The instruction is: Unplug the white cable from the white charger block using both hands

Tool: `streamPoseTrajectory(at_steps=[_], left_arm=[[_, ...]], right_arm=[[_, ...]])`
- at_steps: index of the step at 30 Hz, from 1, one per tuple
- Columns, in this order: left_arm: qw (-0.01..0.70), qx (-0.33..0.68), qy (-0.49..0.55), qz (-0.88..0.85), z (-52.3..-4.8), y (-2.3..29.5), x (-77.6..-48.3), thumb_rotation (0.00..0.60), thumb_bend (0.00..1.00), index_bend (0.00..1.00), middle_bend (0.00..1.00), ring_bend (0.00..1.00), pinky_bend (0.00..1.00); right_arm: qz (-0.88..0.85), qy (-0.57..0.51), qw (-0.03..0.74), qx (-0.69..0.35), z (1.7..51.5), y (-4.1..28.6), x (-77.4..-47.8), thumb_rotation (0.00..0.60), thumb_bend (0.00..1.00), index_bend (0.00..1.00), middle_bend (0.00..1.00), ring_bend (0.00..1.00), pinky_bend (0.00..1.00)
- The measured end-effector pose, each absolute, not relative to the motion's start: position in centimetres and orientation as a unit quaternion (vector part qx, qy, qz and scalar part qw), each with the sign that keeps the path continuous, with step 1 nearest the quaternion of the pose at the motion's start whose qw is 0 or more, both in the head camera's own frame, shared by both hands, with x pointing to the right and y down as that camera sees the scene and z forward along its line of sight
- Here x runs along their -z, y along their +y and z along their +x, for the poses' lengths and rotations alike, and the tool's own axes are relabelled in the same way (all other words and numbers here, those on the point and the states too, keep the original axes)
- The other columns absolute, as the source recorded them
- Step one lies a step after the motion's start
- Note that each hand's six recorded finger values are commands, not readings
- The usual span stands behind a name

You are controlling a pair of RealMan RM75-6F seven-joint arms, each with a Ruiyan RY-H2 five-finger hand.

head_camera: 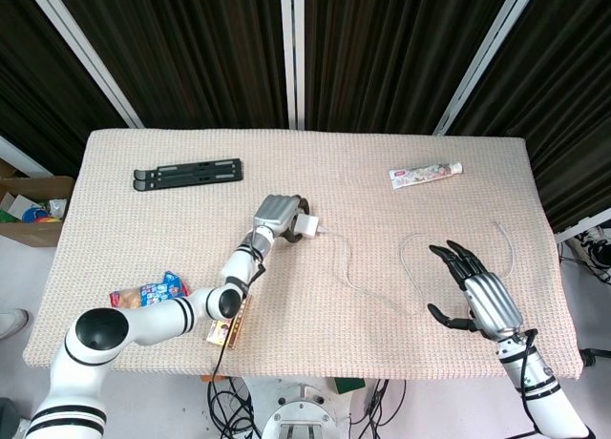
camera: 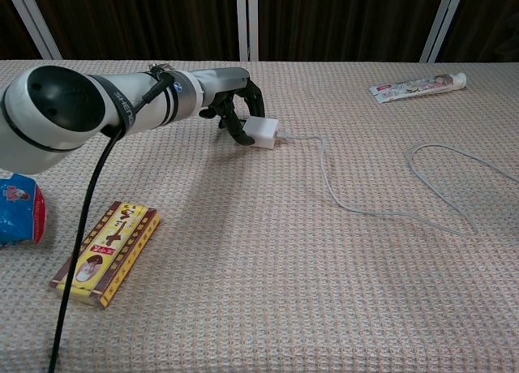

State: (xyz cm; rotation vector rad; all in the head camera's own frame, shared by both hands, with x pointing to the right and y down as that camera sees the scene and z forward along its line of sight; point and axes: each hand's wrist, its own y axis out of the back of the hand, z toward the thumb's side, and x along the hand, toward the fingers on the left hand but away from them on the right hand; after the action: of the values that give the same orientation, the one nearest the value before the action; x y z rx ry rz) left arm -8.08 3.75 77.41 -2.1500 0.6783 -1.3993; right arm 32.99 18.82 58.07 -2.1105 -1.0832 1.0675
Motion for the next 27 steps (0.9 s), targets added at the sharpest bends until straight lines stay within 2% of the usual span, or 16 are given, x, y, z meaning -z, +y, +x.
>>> streamPoseTrajectory(at_steps=[5, 8, 14, 18, 27], left_arm=[[0.242, 0.506, 0.259, -0.786, -8.0, 3.6, -77.3, 0.600, 0.26, 0.54, 0.48, 0.73, 0.91], [0.246, 0.497, 0.265, -0.789, -8.1, 3.6, -76.9, 0.600, 0.27, 0.57, 0.52, 0.73, 0.91], [0.260, 0.473, 0.269, -0.798, -9.0, 3.6, -74.8, 0.600, 0.28, 0.57, 0.53, 0.73, 0.91], [0.266, 0.458, 0.270, -0.804, -10.0, 3.8, -72.8, 0.600, 0.29, 0.57, 0.53, 0.73, 0.91], [0.284, 0.441, 0.271, -0.807, -12.0, 4.1, -68.6, 0.600, 0.29, 0.57, 0.52, 0.73, 0.91]], right_arm=[[-0.782, -0.403, 0.266, -0.395, 32.9, 18.8, -58.0, 0.600, 0.32, 0.12, 0.15, 0.01, 0.14], [-0.783, -0.404, 0.266, -0.391, 32.4, 18.6, -57.9, 0.600, 0.32, 0.12, 0.16, 0.02, 0.18], [-0.783, -0.405, 0.261, -0.393, 30.1, 17.1, -58.4, 0.600, 0.32, 0.18, 0.21, 0.09, 0.28], [-0.781, -0.418, 0.252, -0.390, 27.4, 15.6, -59.1, 0.600, 0.32, 0.24, 0.26, 0.10, 0.31], [-0.761, -0.446, 0.219, -0.417, 20.6, 12.3, -61.5, 0.600, 0.32, 0.41, 0.30, 0.10, 0.33]])
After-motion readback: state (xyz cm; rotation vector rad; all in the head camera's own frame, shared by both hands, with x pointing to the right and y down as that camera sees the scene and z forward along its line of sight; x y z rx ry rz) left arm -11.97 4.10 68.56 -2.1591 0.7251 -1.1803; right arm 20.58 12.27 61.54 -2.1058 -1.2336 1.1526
